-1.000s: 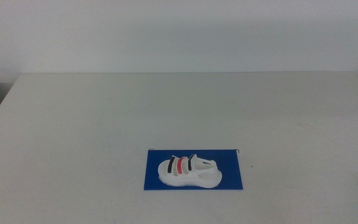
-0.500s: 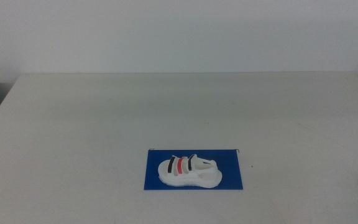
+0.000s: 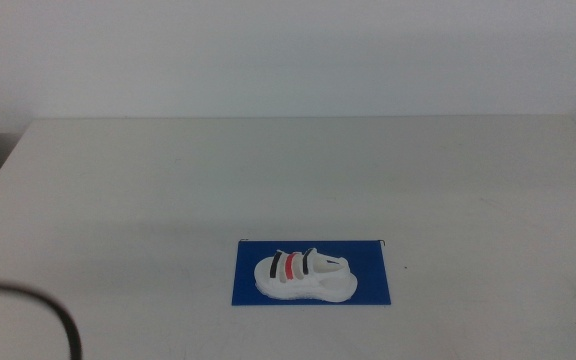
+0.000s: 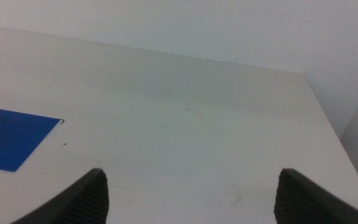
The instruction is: Use one arm to grab the shoe from the table and place it on the mat.
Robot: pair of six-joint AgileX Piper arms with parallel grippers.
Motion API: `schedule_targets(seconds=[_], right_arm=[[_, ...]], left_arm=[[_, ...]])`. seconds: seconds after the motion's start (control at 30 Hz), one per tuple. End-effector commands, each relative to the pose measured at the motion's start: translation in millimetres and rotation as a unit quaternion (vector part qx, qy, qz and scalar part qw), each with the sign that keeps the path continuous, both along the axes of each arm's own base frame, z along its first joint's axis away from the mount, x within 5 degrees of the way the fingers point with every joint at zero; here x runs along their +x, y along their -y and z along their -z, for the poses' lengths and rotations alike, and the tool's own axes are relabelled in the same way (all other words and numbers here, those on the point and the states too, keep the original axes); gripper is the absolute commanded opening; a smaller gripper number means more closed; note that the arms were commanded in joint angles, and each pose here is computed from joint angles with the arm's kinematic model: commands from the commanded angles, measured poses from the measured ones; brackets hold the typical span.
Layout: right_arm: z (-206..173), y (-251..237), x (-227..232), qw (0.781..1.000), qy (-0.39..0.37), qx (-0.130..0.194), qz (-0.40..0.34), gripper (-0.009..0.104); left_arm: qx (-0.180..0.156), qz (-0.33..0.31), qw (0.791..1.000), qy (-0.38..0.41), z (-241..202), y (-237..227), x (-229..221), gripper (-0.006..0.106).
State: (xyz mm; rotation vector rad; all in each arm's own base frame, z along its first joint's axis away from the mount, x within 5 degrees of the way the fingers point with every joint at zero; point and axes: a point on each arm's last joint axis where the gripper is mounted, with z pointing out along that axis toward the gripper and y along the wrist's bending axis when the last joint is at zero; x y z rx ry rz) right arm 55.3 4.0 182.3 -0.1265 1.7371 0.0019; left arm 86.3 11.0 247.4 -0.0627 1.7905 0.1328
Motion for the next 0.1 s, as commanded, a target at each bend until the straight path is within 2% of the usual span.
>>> schedule_targets(seconds=[0.0,0.07], right_arm=[[-4.6,-0.2,1.3,0.999,0.032,-0.008,-0.002,0.078],[-4.6,-0.2,1.3,0.999,0.032,-0.008,-0.002,0.078]], left_arm=[[0.011,0.017,0.997,0.069,-5.9,3.4,-5.0,0.094],[0.008,0.028,0.997,0.069,-0.2,5.4,-7.3,0.094]])
